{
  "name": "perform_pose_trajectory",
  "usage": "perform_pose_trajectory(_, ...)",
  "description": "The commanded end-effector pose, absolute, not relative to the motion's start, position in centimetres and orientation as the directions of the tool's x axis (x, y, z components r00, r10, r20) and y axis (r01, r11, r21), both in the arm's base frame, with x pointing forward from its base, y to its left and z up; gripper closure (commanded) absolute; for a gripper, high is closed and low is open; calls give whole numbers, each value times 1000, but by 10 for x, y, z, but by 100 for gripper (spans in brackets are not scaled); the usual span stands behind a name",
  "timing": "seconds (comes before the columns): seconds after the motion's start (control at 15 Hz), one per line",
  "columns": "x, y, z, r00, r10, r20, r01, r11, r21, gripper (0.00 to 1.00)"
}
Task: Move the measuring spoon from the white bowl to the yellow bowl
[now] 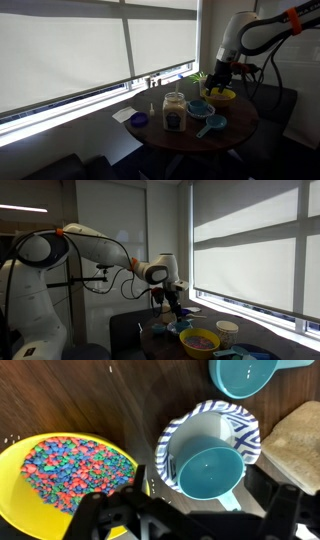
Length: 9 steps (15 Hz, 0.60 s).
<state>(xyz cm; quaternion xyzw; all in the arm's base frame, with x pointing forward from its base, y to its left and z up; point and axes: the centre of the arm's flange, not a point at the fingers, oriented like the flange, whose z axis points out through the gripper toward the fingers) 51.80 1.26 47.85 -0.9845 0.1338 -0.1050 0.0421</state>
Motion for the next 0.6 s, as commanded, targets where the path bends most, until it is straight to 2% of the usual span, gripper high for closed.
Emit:
perform_pose_trajectory(0.0, 520, 13, 478, 943, -272, 191, -255, -961, -110, 0)
perform_pose_trajectory(0.2, 528, 13, 474, 939, -297, 173, -275, -951, -139, 0)
perform_pose_trajectory(0.53, 553, 5, 444, 857, -504, 112, -457, -841, -290, 0)
